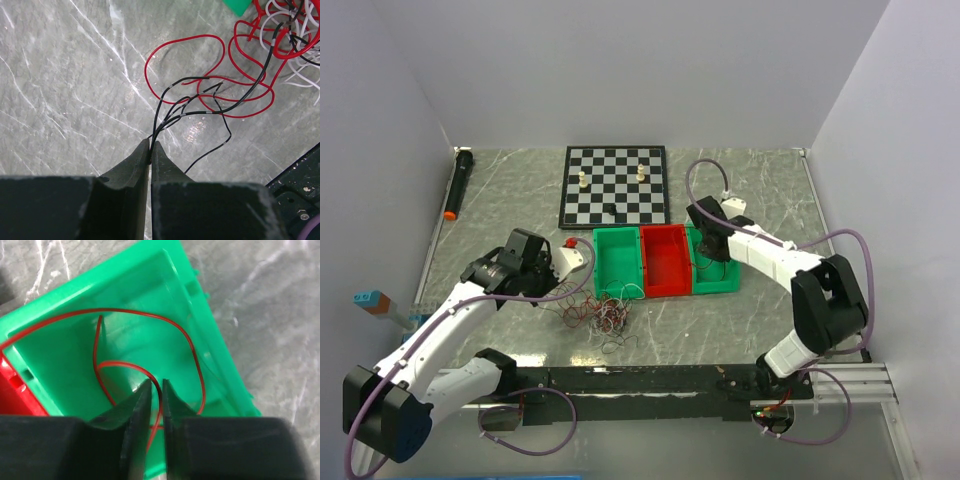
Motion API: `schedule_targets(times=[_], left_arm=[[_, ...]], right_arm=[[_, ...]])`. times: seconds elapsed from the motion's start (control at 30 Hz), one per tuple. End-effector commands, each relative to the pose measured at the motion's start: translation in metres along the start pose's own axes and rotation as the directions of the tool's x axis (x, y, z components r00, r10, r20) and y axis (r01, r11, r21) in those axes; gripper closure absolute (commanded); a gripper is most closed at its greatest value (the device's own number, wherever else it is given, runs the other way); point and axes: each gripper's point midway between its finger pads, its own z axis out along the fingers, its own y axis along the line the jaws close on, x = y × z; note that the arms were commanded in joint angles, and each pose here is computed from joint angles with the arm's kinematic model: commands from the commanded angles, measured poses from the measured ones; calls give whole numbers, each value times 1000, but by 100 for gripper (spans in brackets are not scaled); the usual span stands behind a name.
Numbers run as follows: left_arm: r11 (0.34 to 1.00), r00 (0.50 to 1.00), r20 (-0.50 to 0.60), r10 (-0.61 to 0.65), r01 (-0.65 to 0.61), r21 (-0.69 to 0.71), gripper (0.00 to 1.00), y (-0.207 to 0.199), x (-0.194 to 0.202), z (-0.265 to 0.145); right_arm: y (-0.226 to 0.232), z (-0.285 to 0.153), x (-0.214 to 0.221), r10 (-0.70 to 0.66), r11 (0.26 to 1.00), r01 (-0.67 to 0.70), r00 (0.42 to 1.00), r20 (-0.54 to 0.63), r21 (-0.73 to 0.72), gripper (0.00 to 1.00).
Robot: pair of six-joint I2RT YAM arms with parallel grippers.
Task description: Untangle the cables
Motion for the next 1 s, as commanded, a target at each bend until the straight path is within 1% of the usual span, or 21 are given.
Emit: schedule_targets(times=[0.0,0.13,0.17,0.27,0.37,0.47,0.57,0.7,0.9,0.97], left_arm=[[1000,999,36,-12,12,-16,90,4,-10,-9],[1000,999,34,-9,9,-15,90,4,-9,-8],[1000,999,32,-9,10,-16,90,3,-8,-8],[1000,999,34,-9,9,-15,90,4,-9,-8],[1000,999,33,-9,10,-14,89,4,-9,-8],[1000,999,33,-7,8,-18,89,5,-10,-8],[1000,999,32,-8,8,-14,89,4,-10,-7],[1000,1000,26,-14,14,-3,89,3,-9,-5],[1000,999,29,-13,13,-3,89,3,-9,-5],[1000,1000,25,-17,17,-3,89,3,-8,-4]], right_arm=[[24,1,-19,26,996,-25,1000,6,-86,74],[29,8,-13,6,995,-7,1000,-16,-96,69],[30,10,-11,1,996,-3,1000,-22,-94,67],[28,12,-9,-1,997,-1,1000,-29,-80,53],[25,2,-18,2,996,-1,1000,4,-91,46],[18,-11,-29,8,996,-4,999,43,-89,33],[17,-28,-42,26,992,-15,996,83,-125,25],[19,-47,-56,46,985,-25,992,120,-172,24],[21,-54,-62,50,980,-23,990,133,-197,25],[26,-64,-65,63,968,-22,986,156,-249,26]])
